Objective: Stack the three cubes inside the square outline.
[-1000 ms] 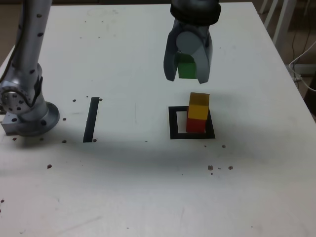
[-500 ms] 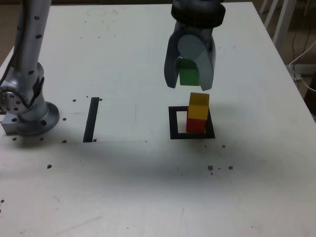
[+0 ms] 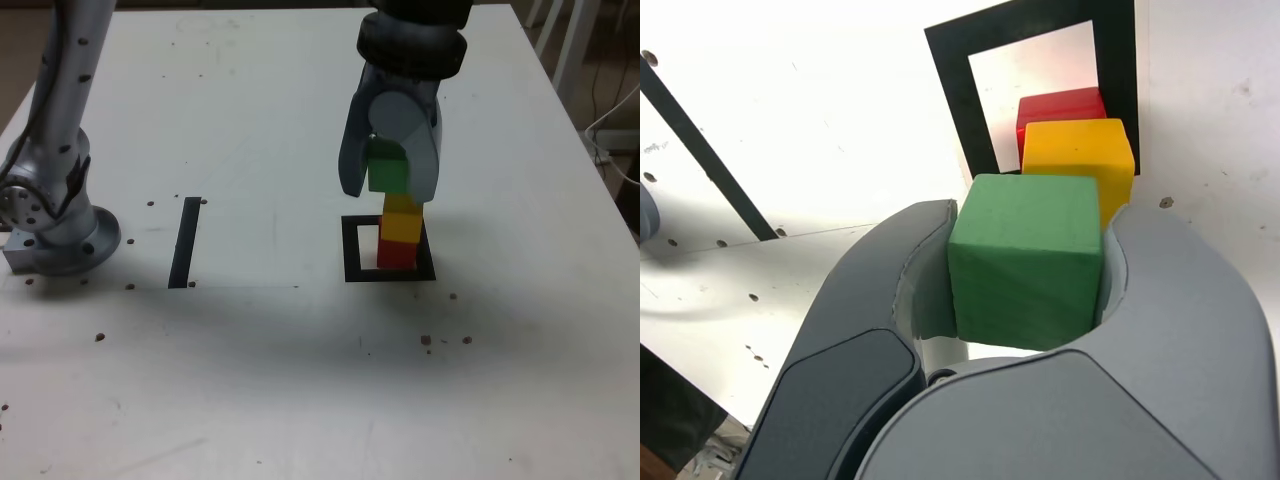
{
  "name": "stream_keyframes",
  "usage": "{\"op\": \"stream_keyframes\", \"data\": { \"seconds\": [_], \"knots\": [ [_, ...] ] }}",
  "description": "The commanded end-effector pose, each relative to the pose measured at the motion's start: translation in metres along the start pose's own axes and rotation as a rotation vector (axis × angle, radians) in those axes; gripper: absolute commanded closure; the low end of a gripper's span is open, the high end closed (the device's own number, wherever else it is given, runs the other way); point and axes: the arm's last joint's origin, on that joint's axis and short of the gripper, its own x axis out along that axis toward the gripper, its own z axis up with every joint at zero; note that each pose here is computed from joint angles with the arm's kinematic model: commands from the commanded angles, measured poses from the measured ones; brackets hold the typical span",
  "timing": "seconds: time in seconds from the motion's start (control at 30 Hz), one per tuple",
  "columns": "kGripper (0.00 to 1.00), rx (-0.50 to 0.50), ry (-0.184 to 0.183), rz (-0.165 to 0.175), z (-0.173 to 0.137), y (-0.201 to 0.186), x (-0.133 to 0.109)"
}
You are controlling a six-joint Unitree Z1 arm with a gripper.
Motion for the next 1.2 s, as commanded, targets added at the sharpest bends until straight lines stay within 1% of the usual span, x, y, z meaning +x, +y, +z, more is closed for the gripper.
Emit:
{"op": "stream_keyframes", "data": {
  "seconds": [0.0, 0.37, 0.53, 0.57, 0.6, 0.67, 0.77, 0.8, 0.83, 0.87, 0.93, 1.17],
  "knots": [
    [0.74, 0.003, 0.002, -0.002, 0.003, -0.003, 0.001],
    [0.74, 0.007, 0.008, -0.012, 0.01, -0.005, 0.006],
    [0.73, 0.009, 0.004, -0.01, 0.012, -0.005, 0.008],
    [0.7, 0.01, 0.004, -0.01, 0.013, -0.005, 0.008],
    [0.63, 0.011, 0.004, -0.009, 0.013, -0.005, 0.008],
    [0.47, 0.014, 0.004, -0.008, 0.013, -0.005, 0.009],
    [0.17, 0.019, 0.007, -0.008, 0.013, -0.005, 0.01],
    [0.11, 0.02, 0.007, -0.007, 0.013, -0.005, 0.01],
    [0.06, 0.021, 0.008, -0.006, 0.013, -0.005, 0.01],
    [0.03, 0.022, 0.008, -0.005, 0.013, -0.005, 0.01],
    [0.01, 0.022, 0.009, -0.004, 0.013, -0.004, 0.01],
    [0.01, 0.024, 0.007, 0.002, 0.012, -0.004, 0.009]
  ]
}}
